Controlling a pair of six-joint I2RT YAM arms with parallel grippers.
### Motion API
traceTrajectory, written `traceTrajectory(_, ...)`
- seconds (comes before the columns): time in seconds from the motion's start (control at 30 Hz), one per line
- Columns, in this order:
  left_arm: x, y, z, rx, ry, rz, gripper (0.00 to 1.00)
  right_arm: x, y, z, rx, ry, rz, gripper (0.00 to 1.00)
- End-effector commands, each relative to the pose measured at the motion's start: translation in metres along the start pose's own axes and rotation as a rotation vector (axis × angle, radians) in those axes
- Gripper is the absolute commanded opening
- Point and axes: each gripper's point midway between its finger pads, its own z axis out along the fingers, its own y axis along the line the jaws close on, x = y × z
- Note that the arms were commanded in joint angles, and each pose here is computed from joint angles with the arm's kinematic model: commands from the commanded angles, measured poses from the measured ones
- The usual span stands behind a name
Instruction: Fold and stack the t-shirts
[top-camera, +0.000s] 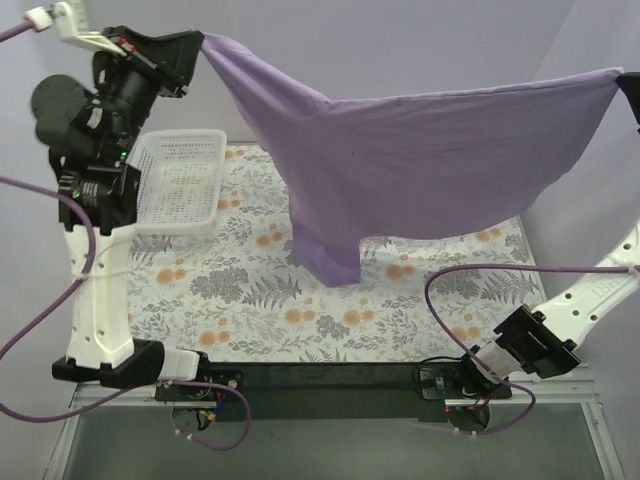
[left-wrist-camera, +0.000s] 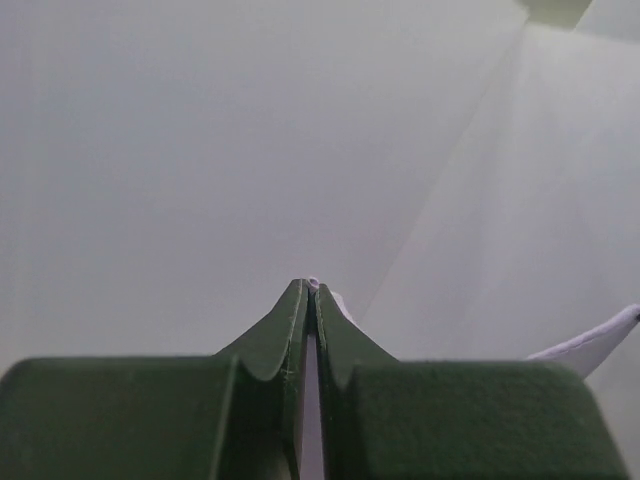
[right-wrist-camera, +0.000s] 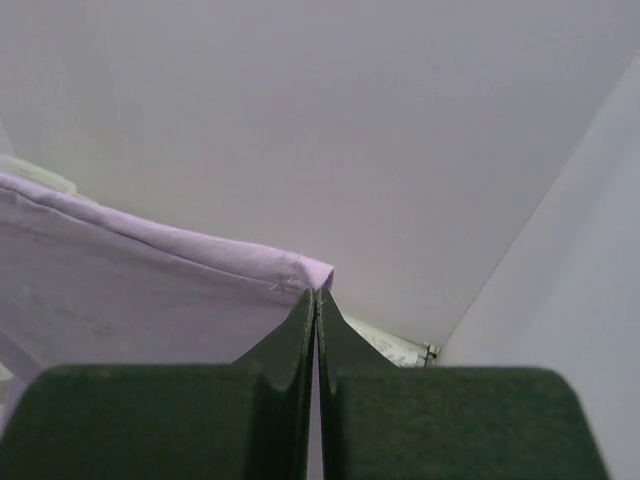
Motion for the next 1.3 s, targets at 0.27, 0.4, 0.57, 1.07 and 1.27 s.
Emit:
traceTrajectory(0.27, -0.128, -0.094, -0.076, 0.164, -0.366, 0.050, 0.00, -0.080, 0.034, -0.034, 0.036, -0.054, -0.062, 0.01)
traceTrajectory(0.4, -0.134, -0.099, -0.084, 0.170, -0.387, 0.070, 0.00, -0.088, 0.033, -0.035, 0.046, -0.081, -0.061, 0.01)
traceTrajectory(0.57, -0.107, -0.070, -0.059, 0.098, -0.328, 0.070, 0.00, -0.072, 0.022, -0.032, 0.034, -0.084, -0.018, 0.01)
traceTrajectory(1.07, 0.253, 0.175, 0.034, -0.286, 0.317, -0.109, 0.00, 0.275, 0.041, 0.056, 0.014, 0.355, 0.098, 0.01)
traceTrajectory(1.27, 0.392, 0.278, 0.031, -0.441, 0.511, -0.182, 0.00, 0.384, -0.012, 0.077, 0.188, 0.400, 0.111, 0.01)
